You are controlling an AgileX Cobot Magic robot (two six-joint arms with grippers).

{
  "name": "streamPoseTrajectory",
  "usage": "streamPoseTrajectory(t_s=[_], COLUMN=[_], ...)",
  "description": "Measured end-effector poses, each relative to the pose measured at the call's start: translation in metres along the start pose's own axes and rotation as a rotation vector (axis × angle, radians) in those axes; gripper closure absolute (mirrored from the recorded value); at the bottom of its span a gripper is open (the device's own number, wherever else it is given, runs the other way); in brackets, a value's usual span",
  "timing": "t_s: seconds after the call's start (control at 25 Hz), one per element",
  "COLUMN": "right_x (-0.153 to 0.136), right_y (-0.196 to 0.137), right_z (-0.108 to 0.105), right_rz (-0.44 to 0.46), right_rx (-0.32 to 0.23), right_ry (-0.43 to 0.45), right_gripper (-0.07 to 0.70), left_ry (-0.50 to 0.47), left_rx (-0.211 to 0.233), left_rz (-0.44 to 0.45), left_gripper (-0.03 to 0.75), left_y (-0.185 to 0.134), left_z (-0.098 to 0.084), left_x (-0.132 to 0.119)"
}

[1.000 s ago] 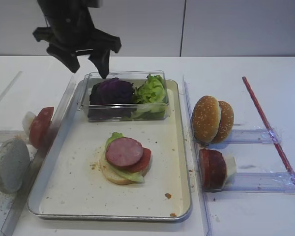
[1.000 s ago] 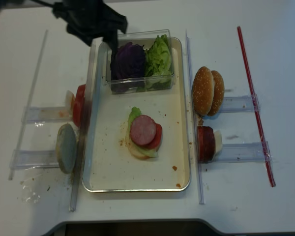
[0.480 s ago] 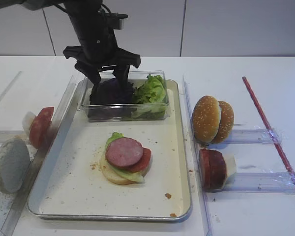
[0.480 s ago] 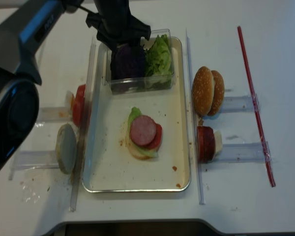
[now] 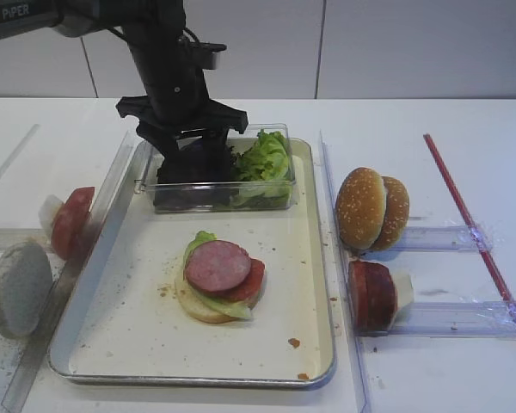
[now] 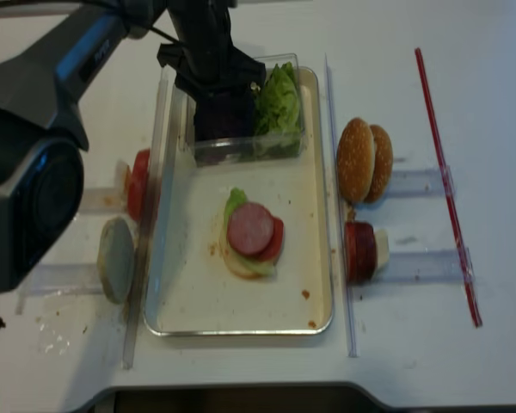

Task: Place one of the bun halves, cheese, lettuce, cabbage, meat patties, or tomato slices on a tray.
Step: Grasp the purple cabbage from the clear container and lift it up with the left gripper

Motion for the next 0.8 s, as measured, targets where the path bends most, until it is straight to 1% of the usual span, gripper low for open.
streamPoseTrajectory(t_s=[0.16, 0.4, 0.48, 0.8], right_x=[0.000, 0.000, 0.000, 0.000], right_y=[0.000, 0.000, 0.000, 0.000], right_z=[0.000, 0.000, 0.000, 0.000], right_rz=[0.000, 0.000, 0.000, 0.000], right_rx=[0.000, 0.000, 0.000, 0.000], right_ry=[0.000, 0.000, 0.000, 0.000], right_gripper=[0.553, 0.553, 0.553, 0.553], left_ry=[0.000, -0.007, -0.007, -0.005], left_rx=[0.002, 0.002, 0.002, 0.002], left_rz=[-0.001, 0.000, 0.000, 0.016], left_gripper=[0.298, 0.477, 0.524, 0.623], left_y=[0.000, 0.000, 0.000, 0.001], left_z=[0.000, -0.001, -0.001, 0.000], left_x=[0.000, -0.001, -0.001, -0.011])
Point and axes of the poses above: a point on each arm's last joint axis where the gripper is mounted, x pointing back along that axis away from the gripper, z along the wrist's bending axis when the last joint is at zero, y = z × x, the point moved 3 cm from there along -x, pointing out along that axis toward the gripper, and after that the axes turned 12 degrees about -x, right-handed, at the moved point
